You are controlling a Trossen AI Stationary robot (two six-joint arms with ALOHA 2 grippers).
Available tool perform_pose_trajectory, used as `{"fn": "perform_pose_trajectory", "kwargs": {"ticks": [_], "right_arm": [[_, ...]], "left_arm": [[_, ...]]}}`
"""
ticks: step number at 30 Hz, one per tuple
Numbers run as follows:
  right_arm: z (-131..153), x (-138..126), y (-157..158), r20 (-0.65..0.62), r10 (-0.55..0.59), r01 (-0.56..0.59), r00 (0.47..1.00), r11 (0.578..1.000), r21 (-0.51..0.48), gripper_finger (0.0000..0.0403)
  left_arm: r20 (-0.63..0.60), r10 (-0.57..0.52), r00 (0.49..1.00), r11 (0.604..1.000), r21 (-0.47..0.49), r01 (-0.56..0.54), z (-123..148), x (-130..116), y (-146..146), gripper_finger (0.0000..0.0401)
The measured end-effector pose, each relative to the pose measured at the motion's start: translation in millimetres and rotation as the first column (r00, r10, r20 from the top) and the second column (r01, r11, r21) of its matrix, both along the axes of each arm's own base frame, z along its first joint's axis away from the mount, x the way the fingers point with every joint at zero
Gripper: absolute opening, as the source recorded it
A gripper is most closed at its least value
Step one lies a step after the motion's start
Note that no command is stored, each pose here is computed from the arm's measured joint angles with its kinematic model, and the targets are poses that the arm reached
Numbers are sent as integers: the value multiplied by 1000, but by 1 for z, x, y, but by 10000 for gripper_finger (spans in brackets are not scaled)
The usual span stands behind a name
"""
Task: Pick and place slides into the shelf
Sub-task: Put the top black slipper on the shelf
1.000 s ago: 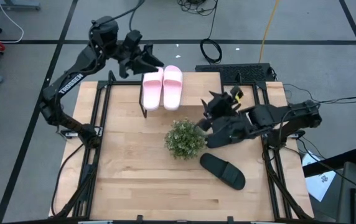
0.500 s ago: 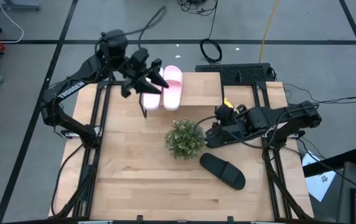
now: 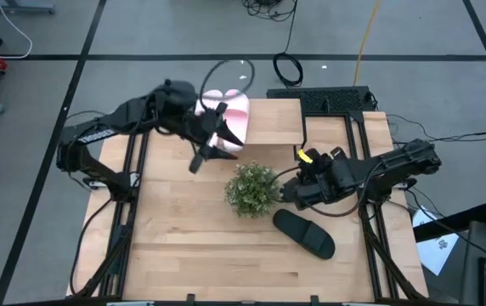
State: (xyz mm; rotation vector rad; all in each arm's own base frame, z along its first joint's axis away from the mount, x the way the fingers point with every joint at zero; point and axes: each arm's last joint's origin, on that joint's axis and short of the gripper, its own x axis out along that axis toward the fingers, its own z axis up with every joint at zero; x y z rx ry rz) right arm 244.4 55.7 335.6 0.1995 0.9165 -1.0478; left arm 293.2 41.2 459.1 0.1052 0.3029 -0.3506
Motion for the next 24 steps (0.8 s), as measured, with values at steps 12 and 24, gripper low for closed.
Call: {"fn": "perform_pose_trajectory", "kwargs": {"ticks": [12,24], "right_arm": [[38,-24,-10,262,56,-16,963,989,-150,173],[55,-72,-22,274,-32,-19,961,983,182,173]], "left_arm": [[-24,235,972,904,372,-210,-9,3,-49,175],[36,379,925,763,553,-335,-8,0,-68,175]]}}
